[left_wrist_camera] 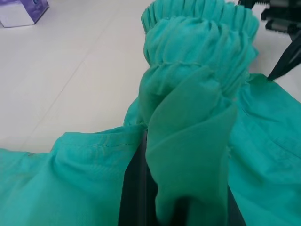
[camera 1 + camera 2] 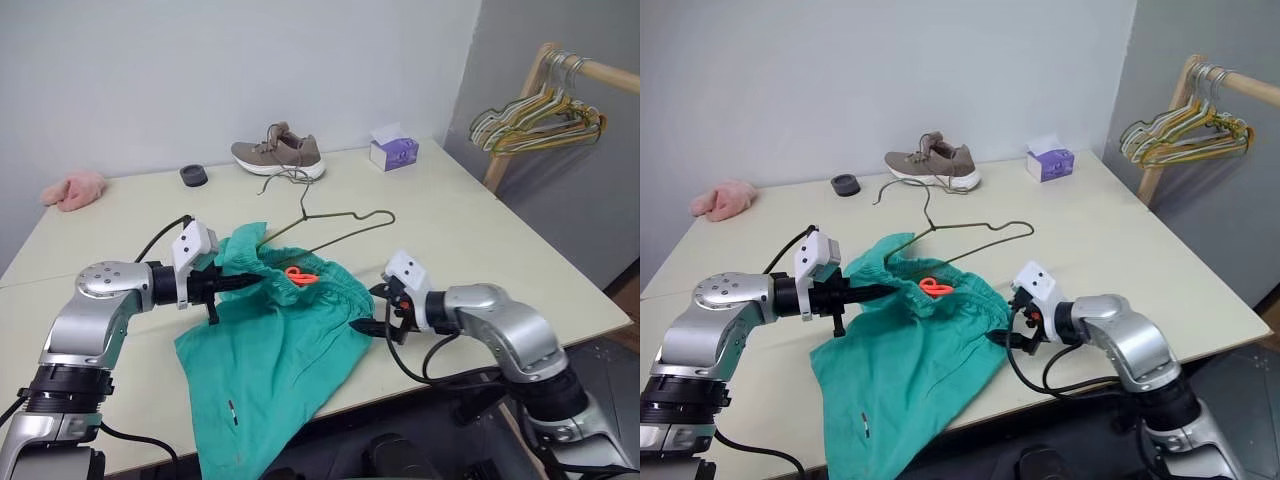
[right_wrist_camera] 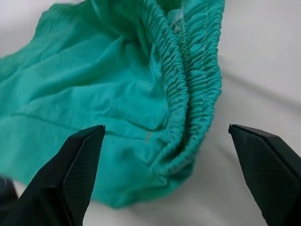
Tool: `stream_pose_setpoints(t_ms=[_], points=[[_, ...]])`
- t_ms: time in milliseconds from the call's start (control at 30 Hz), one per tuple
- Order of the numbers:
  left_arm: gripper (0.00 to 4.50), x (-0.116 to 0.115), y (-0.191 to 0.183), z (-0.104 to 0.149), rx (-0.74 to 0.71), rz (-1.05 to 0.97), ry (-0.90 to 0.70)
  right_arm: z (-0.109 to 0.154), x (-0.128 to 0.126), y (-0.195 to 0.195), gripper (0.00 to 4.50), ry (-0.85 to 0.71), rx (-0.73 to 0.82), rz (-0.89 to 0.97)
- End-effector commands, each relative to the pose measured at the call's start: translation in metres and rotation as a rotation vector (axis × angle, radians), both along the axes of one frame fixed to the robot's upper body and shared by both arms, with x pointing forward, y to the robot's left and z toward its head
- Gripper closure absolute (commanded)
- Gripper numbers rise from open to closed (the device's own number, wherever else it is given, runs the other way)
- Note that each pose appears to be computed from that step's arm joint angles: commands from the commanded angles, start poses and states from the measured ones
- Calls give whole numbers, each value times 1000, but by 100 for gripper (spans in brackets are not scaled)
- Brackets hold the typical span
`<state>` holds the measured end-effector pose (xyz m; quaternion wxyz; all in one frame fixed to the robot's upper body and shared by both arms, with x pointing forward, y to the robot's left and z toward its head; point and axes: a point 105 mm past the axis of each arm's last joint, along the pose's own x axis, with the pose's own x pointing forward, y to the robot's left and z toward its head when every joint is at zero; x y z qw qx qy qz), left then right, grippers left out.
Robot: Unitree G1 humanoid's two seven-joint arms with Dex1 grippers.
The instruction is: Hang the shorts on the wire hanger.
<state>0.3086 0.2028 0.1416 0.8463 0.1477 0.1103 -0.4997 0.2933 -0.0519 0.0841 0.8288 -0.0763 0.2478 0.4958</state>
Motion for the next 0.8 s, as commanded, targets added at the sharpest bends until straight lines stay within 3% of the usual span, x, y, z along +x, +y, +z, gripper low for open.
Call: stream_pose_setpoints(t_ms=[33, 400, 600, 800], points=[[450, 1, -4, 24, -27, -13, -80, -5, 8, 5, 65, -4, 3, -55], [450, -15, 2, 33, -129, 10, 3, -10, 28, -31, 449, -79, -48, -167], [450, -39, 20, 45, -234, 13, 150, 13, 38, -75, 449, -63, -13, -204], [450, -57, 29, 48, -225, -10, 229, 20, 48, -98, 449, -33, -18, -265]])
